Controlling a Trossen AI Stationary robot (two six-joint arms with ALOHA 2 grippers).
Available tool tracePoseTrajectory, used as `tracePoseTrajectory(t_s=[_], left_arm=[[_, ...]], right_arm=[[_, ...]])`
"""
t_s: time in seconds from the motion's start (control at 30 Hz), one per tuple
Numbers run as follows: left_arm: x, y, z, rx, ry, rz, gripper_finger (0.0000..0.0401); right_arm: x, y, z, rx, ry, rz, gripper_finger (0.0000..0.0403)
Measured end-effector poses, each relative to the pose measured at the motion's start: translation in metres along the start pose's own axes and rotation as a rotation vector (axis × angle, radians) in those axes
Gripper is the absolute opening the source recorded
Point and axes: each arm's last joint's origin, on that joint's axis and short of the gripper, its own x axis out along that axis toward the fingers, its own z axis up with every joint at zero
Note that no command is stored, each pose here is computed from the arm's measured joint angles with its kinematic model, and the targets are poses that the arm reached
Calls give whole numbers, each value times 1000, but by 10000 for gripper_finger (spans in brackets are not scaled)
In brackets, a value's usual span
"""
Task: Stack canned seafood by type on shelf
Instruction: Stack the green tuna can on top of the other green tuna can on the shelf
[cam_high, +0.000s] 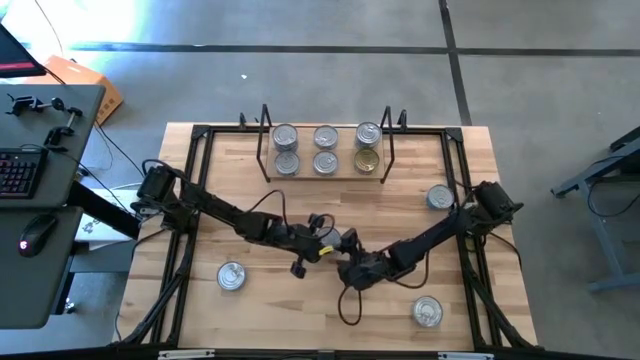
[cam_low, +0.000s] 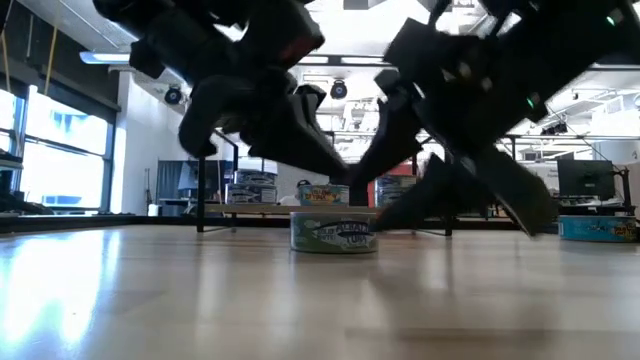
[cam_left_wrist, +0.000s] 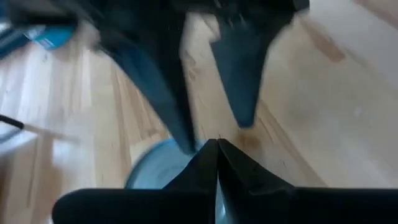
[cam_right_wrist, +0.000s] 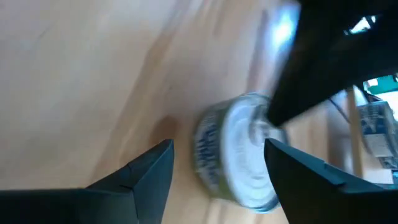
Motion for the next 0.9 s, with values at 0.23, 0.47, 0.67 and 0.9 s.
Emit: tracePoseTrajectory(t_s=[0.23, 0.47, 0.67, 0.9], left_arm=[[-1, -3, 4, 14, -5, -8, 15], [-1, -5, -2, 18, 56, -39, 96], [7, 1, -14, 24, 98, -79, 122], [16, -3, -22, 41, 113, -124, 60]], right_arm=[[7, 24, -4, 34, 43, -87, 243], [-16, 35, 5, 259, -8, -238, 243], [-25, 45, 7, 364, -40, -250, 243], [-25, 45, 8, 315, -34, -240, 243]])
